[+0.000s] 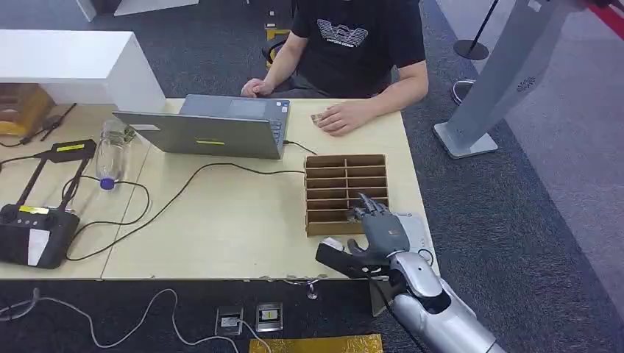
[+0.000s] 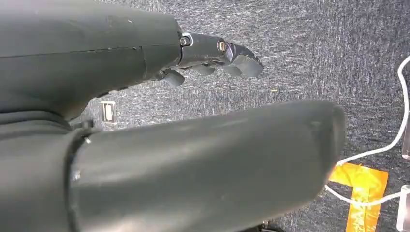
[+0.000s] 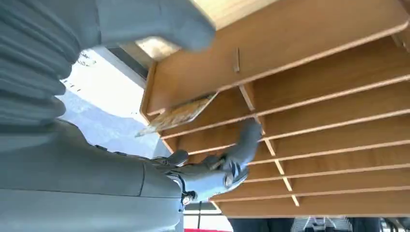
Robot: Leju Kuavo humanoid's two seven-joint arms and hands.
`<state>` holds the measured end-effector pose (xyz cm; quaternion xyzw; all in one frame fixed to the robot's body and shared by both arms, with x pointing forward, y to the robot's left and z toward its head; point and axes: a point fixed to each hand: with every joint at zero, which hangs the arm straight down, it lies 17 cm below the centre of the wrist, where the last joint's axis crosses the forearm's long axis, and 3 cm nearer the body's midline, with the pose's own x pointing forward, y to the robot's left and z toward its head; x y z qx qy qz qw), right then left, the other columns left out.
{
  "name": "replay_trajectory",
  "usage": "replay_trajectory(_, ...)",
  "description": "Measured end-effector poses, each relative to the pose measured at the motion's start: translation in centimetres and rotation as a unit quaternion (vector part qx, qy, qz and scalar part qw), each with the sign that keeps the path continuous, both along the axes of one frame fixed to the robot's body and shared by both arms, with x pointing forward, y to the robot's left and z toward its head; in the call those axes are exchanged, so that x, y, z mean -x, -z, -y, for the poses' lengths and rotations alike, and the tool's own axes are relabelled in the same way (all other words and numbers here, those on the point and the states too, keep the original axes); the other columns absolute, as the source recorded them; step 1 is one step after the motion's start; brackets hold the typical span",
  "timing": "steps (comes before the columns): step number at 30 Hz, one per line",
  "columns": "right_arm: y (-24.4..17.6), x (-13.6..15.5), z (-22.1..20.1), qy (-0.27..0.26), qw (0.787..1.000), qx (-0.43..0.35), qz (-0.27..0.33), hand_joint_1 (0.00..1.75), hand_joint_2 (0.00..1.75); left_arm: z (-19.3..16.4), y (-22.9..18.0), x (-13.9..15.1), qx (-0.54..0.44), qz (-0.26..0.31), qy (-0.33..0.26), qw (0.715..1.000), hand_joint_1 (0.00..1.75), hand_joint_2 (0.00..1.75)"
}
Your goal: Pass the card to the sensor for recognition and then transmit it.
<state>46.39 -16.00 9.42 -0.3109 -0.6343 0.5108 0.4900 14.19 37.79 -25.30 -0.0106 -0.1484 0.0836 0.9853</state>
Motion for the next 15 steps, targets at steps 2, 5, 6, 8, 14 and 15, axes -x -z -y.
replay_trajectory(2, -0.3, -0.1, 0.1, 0.003, 1.000, 0.000, 0.008, 0.00, 1.75, 0.0, 0.0, 0.0, 0.000, 0.000, 0.001, 1.000, 0.00, 0.00)
replay_trajectory(5, -0.6, -0.3, 0.4, 0.011, 1.000, 0.002, 0.018, 0.00, 1.75, 0.0, 0.0, 0.0, -0.001, 0.000, 0.002, 1.000, 0.00, 0.00)
replay_trajectory(6, -0.7, -0.3, 0.5, 0.013, 1.000, 0.003, 0.019, 0.00, 1.75, 0.0, 0.0, 0.0, -0.001, -0.001, 0.002, 1.000, 0.00, 0.00)
replay_trajectory(8, -0.7, -0.4, 0.8, 0.019, 1.000, 0.007, 0.022, 0.00, 1.75, -0.1, 0.0, 0.1, -0.002, -0.001, 0.005, 1.000, 0.00, 0.00)
replay_trajectory(14, -0.9, -0.7, 1.7, 0.033, 0.999, 0.013, 0.029, 0.00, 1.75, -0.2, 0.0, 0.2, -0.003, -0.003, 0.010, 1.000, 0.00, 0.00)
replay_trajectory(15, -0.9, -0.8, 1.9, 0.037, 0.999, 0.016, 0.029, 0.00, 1.75, -0.2, 0.0, 0.2, -0.004, -0.003, 0.010, 1.000, 0.00, 0.00)
